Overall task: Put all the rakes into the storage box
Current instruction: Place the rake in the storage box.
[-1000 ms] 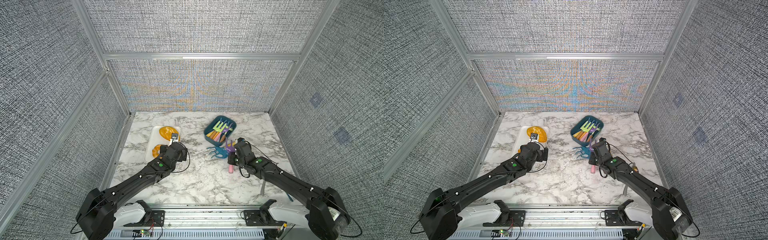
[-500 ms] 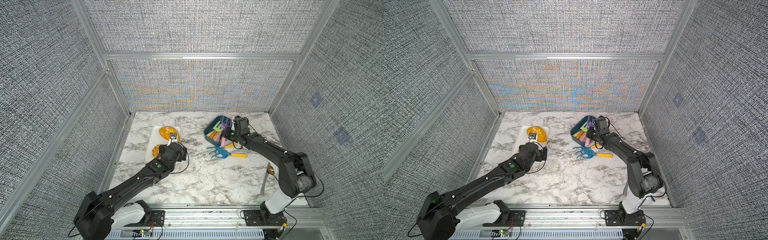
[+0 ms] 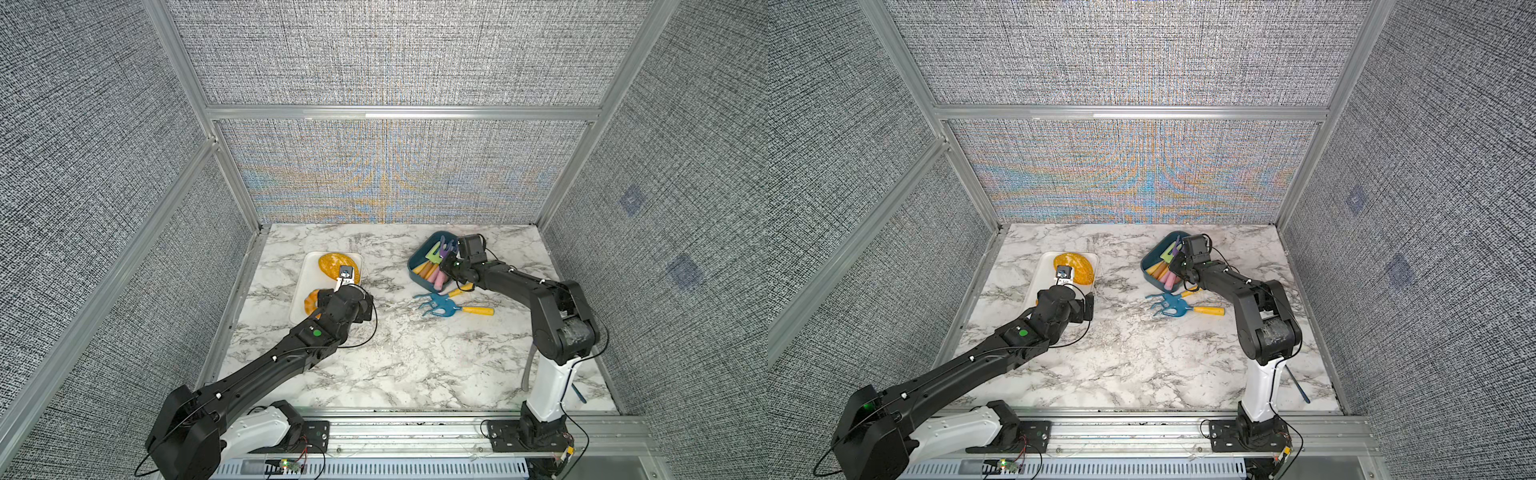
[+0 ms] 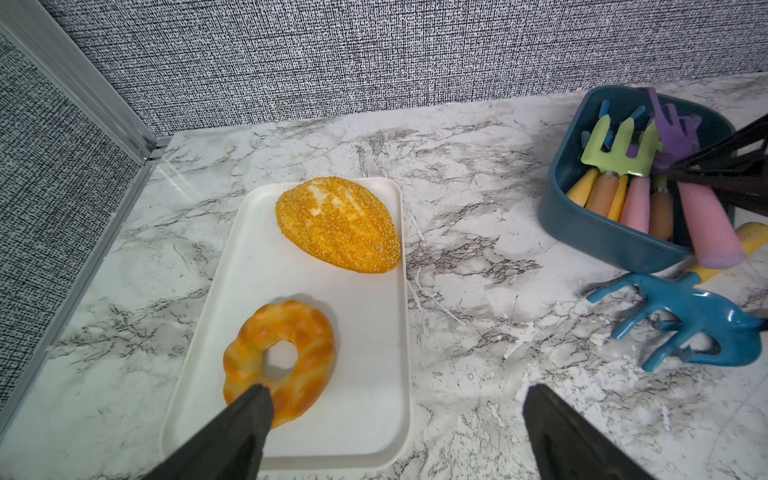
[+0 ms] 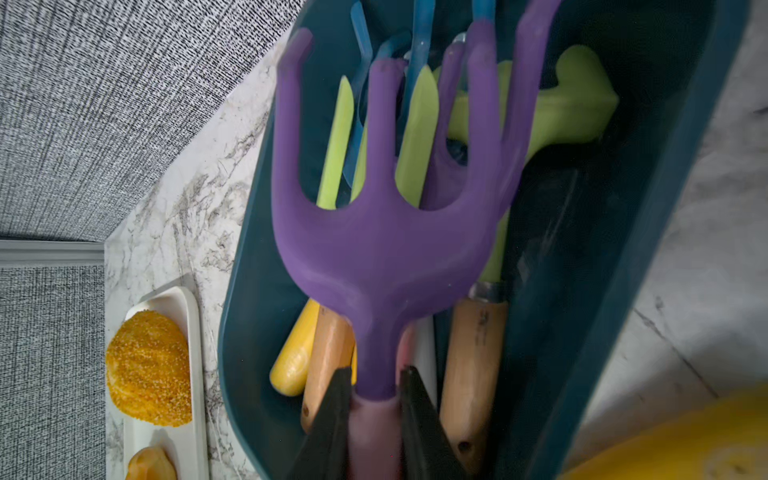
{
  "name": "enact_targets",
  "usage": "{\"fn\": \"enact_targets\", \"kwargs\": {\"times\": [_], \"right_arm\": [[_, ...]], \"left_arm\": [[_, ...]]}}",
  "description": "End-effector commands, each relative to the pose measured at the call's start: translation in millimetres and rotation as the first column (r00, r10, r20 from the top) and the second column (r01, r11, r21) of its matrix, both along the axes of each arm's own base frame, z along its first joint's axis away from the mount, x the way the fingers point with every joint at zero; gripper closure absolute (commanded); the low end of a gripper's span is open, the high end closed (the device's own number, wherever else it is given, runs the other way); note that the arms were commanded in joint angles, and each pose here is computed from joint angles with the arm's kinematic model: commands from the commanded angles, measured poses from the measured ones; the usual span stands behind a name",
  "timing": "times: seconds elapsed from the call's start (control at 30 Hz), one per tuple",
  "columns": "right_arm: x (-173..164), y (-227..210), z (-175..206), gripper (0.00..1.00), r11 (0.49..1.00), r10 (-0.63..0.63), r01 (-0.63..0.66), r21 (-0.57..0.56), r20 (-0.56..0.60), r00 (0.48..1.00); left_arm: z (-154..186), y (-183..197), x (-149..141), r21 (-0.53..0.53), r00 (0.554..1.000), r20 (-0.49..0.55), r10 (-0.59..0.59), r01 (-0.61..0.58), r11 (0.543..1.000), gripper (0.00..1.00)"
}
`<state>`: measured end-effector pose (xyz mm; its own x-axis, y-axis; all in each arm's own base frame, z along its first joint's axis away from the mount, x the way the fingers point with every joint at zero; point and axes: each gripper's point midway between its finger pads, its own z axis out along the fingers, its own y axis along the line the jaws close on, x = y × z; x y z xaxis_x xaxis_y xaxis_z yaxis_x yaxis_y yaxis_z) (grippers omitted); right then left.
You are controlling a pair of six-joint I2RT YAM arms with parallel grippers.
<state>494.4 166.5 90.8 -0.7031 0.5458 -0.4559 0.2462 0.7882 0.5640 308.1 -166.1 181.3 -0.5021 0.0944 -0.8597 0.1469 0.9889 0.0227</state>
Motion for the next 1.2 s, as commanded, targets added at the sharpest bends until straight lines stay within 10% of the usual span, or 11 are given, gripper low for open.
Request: {"fn": "enact_targets", "kwargs": {"times": [0.0, 0.33, 0.67, 1.17], "right_arm": [[6.3, -7.0, -2.0, 1.0, 0.998, -0.055, 0.055, 0.007, 0.001, 0.998], [10.9, -25.1, -0.6, 1.0, 0.989, -0.145, 0.145, -0.018, 0.003, 0.989], [11.0, -21.9, 29.1, 0.46, 0.995, -0.094, 0.096, -0.016, 0.076, 0.993], [-52.9, -73.6, 34.1, 0.5, 0.982, 0.026, -0.012, -0.189, 0.07, 0.997]], "left_arm": [[3.0, -0.5, 1.3, -0.008, 1.0, 0.014, 0.0, 0.0, 1.0, 0.01], [3.5, -1.3, 0.9, -0.014, 1.0, 0.014, -0.004, 0.004, 1.0, 0.01], [1.4, -3.6, 1.3, -0.016, 1.0, 0.005, -0.011, 0.011, 1.0, 0.01], [-7.9, -11.3, 3.7, -0.014, 0.999, -0.025, -0.031, 0.03, 0.999, 0.01]]}}
